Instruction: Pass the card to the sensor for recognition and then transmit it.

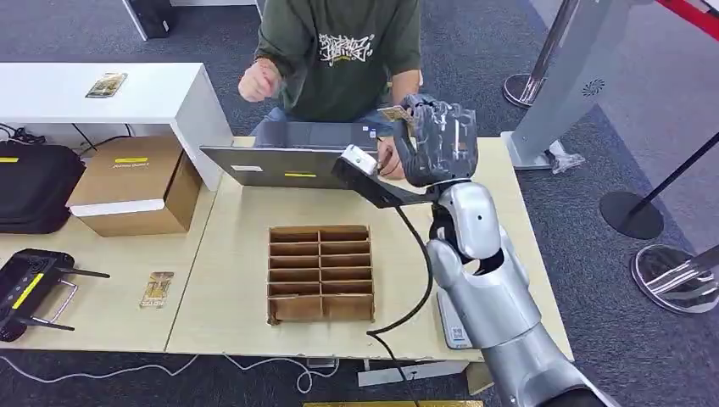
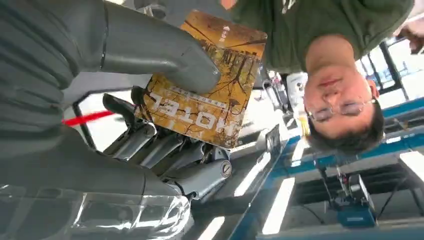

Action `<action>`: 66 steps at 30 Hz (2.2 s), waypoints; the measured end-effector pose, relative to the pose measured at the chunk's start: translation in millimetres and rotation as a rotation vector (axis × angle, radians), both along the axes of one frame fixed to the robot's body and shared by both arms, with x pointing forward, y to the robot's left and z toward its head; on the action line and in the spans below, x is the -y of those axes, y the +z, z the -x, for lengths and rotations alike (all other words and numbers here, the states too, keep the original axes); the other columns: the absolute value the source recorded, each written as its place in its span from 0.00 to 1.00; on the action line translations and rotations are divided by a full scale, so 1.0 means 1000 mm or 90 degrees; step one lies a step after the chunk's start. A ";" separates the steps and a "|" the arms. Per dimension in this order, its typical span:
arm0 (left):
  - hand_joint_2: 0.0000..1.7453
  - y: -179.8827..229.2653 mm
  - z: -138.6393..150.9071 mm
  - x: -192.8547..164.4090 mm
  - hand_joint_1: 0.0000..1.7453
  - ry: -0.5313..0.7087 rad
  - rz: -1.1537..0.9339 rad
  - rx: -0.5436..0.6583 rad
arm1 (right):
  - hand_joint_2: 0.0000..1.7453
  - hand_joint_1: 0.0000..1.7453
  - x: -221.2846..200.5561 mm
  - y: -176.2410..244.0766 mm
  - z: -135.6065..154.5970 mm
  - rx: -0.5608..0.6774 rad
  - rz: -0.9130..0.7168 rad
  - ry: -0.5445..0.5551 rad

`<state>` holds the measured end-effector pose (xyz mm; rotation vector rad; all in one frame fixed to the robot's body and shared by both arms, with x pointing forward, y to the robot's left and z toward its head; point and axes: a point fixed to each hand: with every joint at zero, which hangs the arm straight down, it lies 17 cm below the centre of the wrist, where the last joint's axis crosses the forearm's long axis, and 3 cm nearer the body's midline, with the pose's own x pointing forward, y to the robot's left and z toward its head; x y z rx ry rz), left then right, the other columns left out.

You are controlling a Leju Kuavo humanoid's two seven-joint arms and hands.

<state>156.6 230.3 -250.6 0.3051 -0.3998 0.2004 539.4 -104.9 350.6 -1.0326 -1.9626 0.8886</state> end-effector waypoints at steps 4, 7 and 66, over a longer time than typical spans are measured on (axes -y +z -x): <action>0.00 0.000 0.000 0.001 0.00 0.006 0.001 0.000 | 1.00 0.97 -0.008 -0.010 -0.001 -0.075 -0.083 0.068; 0.00 0.000 0.001 0.000 0.00 0.007 0.000 0.000 | 1.00 0.94 -0.012 -0.016 -0.002 -0.144 -0.179 0.129; 0.00 -0.003 0.014 -0.011 0.00 0.012 -0.017 -0.012 | 1.00 1.00 0.082 -0.045 -0.019 -0.167 -0.250 0.010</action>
